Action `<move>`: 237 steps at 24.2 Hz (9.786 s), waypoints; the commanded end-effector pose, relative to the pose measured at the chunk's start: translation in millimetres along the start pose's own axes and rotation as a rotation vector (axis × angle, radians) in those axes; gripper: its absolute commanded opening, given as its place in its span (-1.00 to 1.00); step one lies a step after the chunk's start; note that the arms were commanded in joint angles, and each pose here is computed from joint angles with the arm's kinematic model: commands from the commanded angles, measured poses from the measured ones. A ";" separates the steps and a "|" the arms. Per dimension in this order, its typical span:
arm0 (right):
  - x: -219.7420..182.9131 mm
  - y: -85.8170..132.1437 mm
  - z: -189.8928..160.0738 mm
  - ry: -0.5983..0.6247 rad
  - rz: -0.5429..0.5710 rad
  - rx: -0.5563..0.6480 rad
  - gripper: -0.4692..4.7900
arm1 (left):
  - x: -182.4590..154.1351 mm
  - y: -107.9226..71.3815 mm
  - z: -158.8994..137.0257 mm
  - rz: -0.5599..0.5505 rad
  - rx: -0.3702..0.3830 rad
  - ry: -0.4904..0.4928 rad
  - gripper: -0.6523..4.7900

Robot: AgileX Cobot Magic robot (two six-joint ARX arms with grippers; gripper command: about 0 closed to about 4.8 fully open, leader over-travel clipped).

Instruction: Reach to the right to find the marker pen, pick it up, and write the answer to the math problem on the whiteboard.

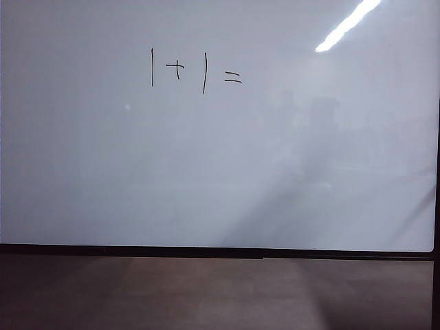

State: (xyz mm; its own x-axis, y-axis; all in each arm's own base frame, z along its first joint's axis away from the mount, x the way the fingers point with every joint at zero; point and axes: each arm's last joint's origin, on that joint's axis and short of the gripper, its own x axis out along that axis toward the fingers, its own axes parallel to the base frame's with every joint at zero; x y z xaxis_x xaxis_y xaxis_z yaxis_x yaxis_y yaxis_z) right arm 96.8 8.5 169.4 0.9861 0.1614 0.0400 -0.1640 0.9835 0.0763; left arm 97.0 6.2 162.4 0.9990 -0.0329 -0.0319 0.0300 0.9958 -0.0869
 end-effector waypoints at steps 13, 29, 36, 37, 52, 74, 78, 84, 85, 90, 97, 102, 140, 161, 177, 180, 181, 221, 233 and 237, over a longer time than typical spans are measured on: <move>-31.2 9.8 102.0 -0.295 -0.033 -0.024 1.00 | -15.7 -11.1 51.8 -0.108 -0.036 -0.112 -0.78; -22.1 20.0 254.2 -0.416 -0.093 -0.190 0.81 | 14.4 -71.7 236.2 -0.504 -0.018 -0.165 -0.78; 16.7 8.8 243.0 -0.286 -0.150 -0.201 0.81 | 43.9 -110.6 242.3 -0.684 0.083 -0.102 -0.78; 21.9 5.6 241.1 -0.266 -0.168 -0.209 0.81 | 47.6 -116.5 240.2 -0.713 0.114 -0.094 -0.78; 102.7 -87.9 151.9 -0.063 -0.209 -0.183 0.81 | 98.3 -202.1 178.6 -0.945 0.215 0.100 -0.78; 191.8 -151.5 10.0 0.061 -0.120 -0.113 0.54 | 125.9 -228.0 148.7 -0.974 0.218 0.115 -0.78; 200.6 -158.5 -7.9 0.026 -0.119 -0.131 0.54 | 125.9 -227.9 148.5 -0.973 0.219 0.117 -0.78; 210.3 -165.3 -9.3 0.008 -0.144 -0.148 0.54 | 128.0 -229.3 143.9 -0.974 0.223 0.138 -0.78; 212.2 -166.8 -8.3 0.003 -0.159 -0.150 0.54 | 129.1 -230.0 141.7 -0.973 0.225 0.145 -0.78; 222.3 -172.3 -11.3 0.006 -0.155 -0.148 0.54 | 132.5 -232.1 134.1 -0.973 0.233 0.181 -0.78; 223.9 -173.7 -15.0 0.017 -0.154 -0.143 0.19 | 132.8 -232.3 133.4 -0.976 0.233 0.184 -0.78; 223.9 -173.7 -15.0 0.018 -0.154 -0.142 0.17 | 132.7 -232.3 133.5 -0.976 0.233 0.184 -0.78; 226.8 -171.4 -13.8 0.026 -0.175 -0.156 -0.85 | 131.5 -232.2 132.1 -1.005 0.233 0.204 -0.78; -2.7 -1.0 150.4 -0.028 -0.159 -0.072 -0.85 | 60.5 -139.1 218.3 -0.635 0.207 0.038 -0.78; 92.2 58.3 133.4 -0.021 0.236 0.040 -0.85 | 83.9 -152.4 207.7 -0.605 0.213 0.049 -0.78; 113.8 72.5 124.7 -0.006 0.252 0.038 -0.85 | 86.5 -153.8 205.6 -0.602 0.217 0.058 -0.78; 120.3 75.3 123.0 0.010 0.243 0.030 -0.85 | 87.9 -154.5 204.8 -0.601 0.217 0.059 -0.78; 201.2 113.6 153.4 0.074 0.249 -0.265 -0.85 | 106.9 -164.1 194.2 -0.549 0.246 0.059 -0.78; 209.3 115.7 145.0 0.076 0.250 -0.292 -0.85 | 106.8 -164.0 194.2 -0.550 0.246 0.060 -0.78; 209.5 115.9 147.0 0.056 0.249 -0.288 -0.85 | 106.8 -164.0 194.1 -0.551 0.246 0.061 -0.78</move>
State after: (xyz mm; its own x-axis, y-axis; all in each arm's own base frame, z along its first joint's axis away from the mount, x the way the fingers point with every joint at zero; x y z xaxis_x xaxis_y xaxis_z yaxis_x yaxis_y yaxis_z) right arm 281.3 144.0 327.4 0.9172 0.3919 -0.0716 -0.3979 0.8928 -0.2110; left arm 205.9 -144.4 363.8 0.8281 -0.5470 -0.1227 0.5596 0.8197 0.1222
